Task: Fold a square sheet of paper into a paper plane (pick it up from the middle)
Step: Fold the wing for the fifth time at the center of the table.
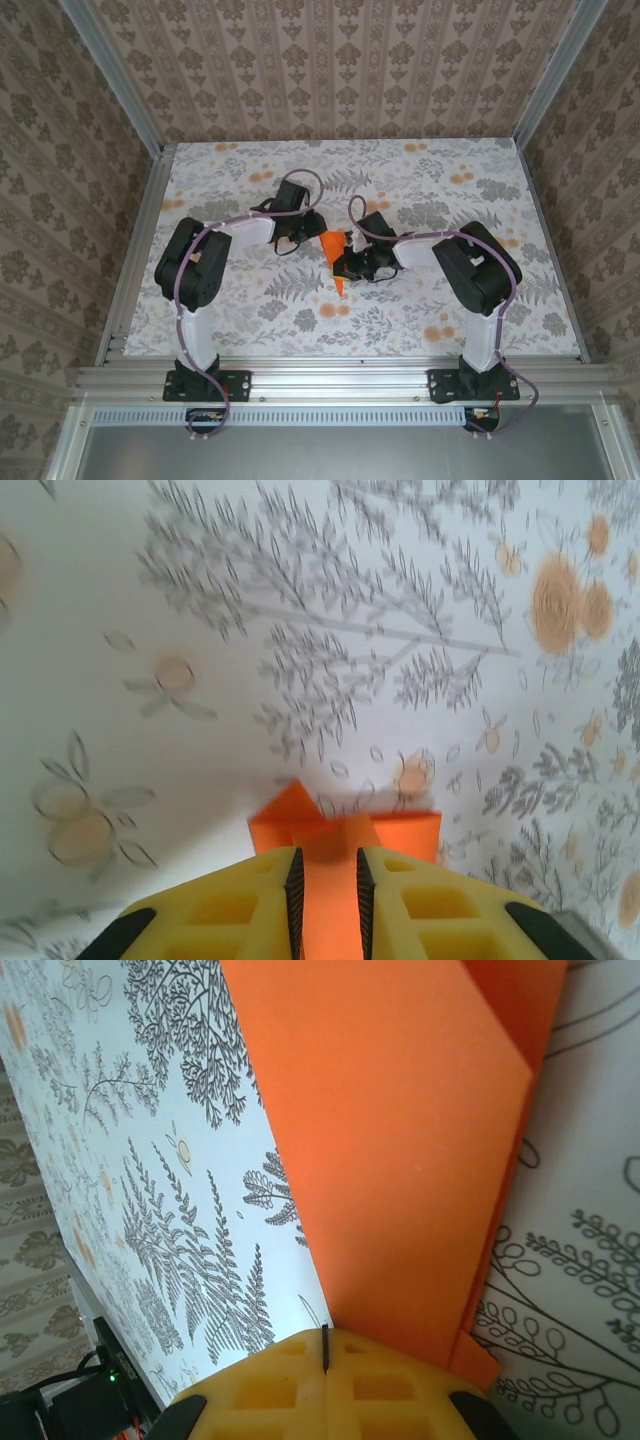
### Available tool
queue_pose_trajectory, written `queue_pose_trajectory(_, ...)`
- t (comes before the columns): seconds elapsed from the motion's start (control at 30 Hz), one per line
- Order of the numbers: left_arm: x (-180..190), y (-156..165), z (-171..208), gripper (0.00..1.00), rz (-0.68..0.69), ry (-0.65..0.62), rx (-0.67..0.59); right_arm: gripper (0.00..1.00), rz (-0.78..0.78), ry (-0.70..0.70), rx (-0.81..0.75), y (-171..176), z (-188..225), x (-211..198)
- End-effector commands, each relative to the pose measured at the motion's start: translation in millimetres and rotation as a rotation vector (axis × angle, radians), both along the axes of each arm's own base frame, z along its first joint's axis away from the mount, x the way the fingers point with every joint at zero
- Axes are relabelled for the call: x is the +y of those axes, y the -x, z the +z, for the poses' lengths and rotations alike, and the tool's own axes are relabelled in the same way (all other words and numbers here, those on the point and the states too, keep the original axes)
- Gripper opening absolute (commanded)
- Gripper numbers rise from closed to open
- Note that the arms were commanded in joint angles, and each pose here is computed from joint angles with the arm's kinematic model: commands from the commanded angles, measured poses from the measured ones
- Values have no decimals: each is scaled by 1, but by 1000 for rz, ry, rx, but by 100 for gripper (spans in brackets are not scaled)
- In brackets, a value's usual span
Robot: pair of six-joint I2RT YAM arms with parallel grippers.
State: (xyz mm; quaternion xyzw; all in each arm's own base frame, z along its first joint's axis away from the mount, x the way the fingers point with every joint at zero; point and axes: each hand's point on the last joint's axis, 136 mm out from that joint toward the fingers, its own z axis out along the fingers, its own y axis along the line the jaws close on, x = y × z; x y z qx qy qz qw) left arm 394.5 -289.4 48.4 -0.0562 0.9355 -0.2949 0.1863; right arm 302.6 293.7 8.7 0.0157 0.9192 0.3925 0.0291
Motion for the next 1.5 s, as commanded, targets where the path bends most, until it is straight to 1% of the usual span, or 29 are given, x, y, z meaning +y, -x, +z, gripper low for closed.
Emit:
queue_pose_trajectory(0.0,7,-13,-13,24,-10,-38,3,4,-35,234,252,61,-70,-46)
queue_pose_trajectory(0.13,5,-17,-17,25,-24,-26,6,4,-38,230,250,60,-70,-46)
queue_pose_trajectory(0.23,2,-16,-2,26,-29,17,-40,4,-40,229,251,59,-69,-45)
queue_pose_trajectory(0.33,9,-13,16,26,-2,38,-98,4,-40,238,258,59,-71,-46)
queue_pose_trajectory(0.4,14,-9,28,27,23,60,-136,4,-40,243,267,61,-73,-47)
queue_pose_trajectory(0.47,19,-4,32,26,46,69,-147,4,-42,249,271,61,-75,-48)
queue_pose_trajectory(0.6,11,10,35,25,21,127,-159,4,-45,255,280,63,-76,-49)
queue_pose_trajectory(0.7,4,21,36,25,-9,143,-167,4,-44,258,286,64,-77,-49)
queue_pose_trajectory(0.8,-10,32,32,22,-61,164,-143,4,-43,263,291,65,-78,-50)
queue_pose_trajectory(0.9,-22,42,19,21,-101,165,-106,4,-43,264,292,64,-79,-50)
queue_pose_trajectory(1.0,-28,45,3,20,-115,151,-64,4,-42,266,297,65,-80,-50)
queue_pose_trajectory(1.23,-23,36,-20,20,-93,85,-37,3,-41,275,305,68,-82,-52)
queue_pose_trajectory(1.47,-2,21,-37,19,-24,29,-25,3,-34,317,337,77,-88,-61)
